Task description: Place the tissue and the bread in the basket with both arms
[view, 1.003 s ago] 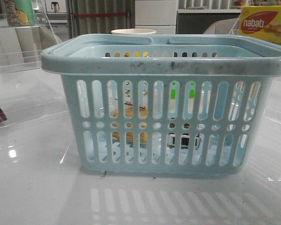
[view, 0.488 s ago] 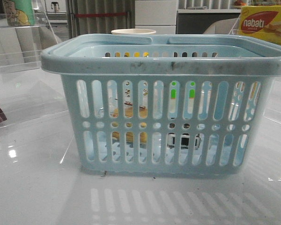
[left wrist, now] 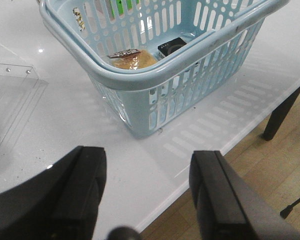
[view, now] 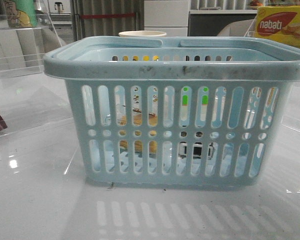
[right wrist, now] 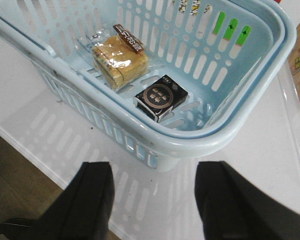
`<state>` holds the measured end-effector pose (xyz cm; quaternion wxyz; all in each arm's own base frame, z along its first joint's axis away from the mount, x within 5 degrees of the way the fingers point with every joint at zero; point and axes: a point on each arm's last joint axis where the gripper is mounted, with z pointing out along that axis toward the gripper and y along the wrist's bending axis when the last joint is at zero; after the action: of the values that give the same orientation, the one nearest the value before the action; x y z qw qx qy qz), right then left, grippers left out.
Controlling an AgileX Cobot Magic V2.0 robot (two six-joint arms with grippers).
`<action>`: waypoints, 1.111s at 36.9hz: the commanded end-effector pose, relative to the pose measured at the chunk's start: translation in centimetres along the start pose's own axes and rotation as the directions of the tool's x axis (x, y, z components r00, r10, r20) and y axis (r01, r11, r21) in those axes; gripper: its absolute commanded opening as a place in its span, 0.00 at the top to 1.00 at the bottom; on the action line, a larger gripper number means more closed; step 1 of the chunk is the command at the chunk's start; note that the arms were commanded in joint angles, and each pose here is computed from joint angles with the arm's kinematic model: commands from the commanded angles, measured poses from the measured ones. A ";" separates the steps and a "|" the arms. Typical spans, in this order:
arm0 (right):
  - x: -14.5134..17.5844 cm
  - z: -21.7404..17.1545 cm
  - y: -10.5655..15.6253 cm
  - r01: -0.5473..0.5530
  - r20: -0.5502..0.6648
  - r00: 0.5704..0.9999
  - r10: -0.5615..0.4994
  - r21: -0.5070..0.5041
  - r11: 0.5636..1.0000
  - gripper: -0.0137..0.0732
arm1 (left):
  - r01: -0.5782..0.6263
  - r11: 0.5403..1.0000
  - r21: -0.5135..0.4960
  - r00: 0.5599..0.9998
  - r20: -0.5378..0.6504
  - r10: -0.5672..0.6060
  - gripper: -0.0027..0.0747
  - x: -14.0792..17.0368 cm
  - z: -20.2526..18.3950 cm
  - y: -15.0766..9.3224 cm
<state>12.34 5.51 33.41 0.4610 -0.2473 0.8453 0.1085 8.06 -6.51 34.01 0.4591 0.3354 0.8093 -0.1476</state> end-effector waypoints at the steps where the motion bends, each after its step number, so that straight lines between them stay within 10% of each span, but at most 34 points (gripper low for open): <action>1: -1.2 -0.6 -0.3 0.016 0.084 0.996 -0.019 0.037 0.999 0.39 | 0.011 1.000 -0.010 0.995 0.104 -0.010 0.40 -1.4 -0.4 0.1; 18: -1.2 -0.6 -0.3 0.016 0.084 0.996 -0.019 0.037 0.999 0.73 | 0.008 1.000 -0.013 0.994 0.105 -0.007 0.68 -1.4 -0.4 0.1; 41: -1.2 -0.6 -0.3 0.016 0.084 0.996 -0.019 0.037 0.999 0.77 | -0.021 0.999 -0.042 0.995 0.099 0.025 0.85 -1.4 -0.4 0.4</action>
<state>12.36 5.45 33.38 0.4606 -0.2505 0.8453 0.1027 8.23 -6.29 33.99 0.4637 0.3410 0.8077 -0.1278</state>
